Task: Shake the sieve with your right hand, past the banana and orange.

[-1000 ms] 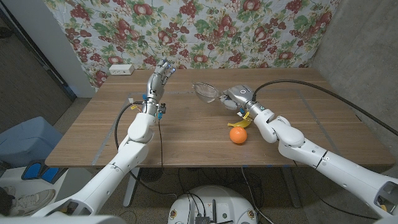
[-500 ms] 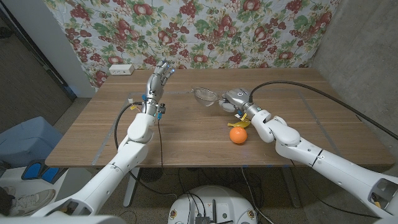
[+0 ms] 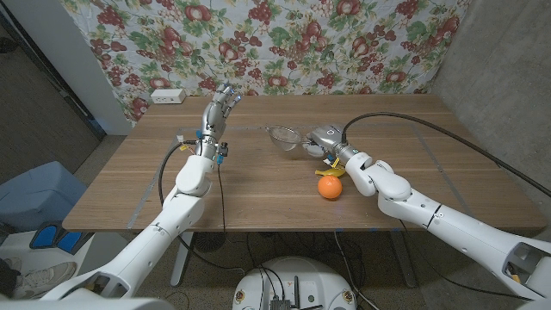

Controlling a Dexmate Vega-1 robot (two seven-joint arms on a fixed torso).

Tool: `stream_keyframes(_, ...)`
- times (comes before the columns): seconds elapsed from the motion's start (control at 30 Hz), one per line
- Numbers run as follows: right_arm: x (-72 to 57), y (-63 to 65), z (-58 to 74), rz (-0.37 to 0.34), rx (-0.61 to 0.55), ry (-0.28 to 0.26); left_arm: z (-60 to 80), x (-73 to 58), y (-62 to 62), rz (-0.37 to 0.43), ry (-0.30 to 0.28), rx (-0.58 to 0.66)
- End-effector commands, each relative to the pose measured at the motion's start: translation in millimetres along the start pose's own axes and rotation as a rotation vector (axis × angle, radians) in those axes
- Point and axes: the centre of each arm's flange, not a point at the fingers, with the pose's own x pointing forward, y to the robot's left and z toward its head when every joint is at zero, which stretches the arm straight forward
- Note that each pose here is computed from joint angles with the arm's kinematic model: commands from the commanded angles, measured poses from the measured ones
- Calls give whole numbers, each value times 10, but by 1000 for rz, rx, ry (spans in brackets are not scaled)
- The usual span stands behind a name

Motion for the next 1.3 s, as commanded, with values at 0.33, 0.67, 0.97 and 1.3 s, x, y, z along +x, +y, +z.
stream_keyframes(0.33, 48, 45, 30, 21, -34, 0, -2, -7, 42, 1, -6, -6)
stream_keyframes(0.67, 27, 46, 52, 14, -61, 5, 6, -34, 60, 2, -10, -6)
stream_keyframes(0.97, 16, 39, 59, 11, -80, 11, 16, -46, 82, 4, -13, -5)
stream_keyframes(1.3, 20, -6, 36, 27, -70, 10, 11, -23, 101, 0, -16, -7)
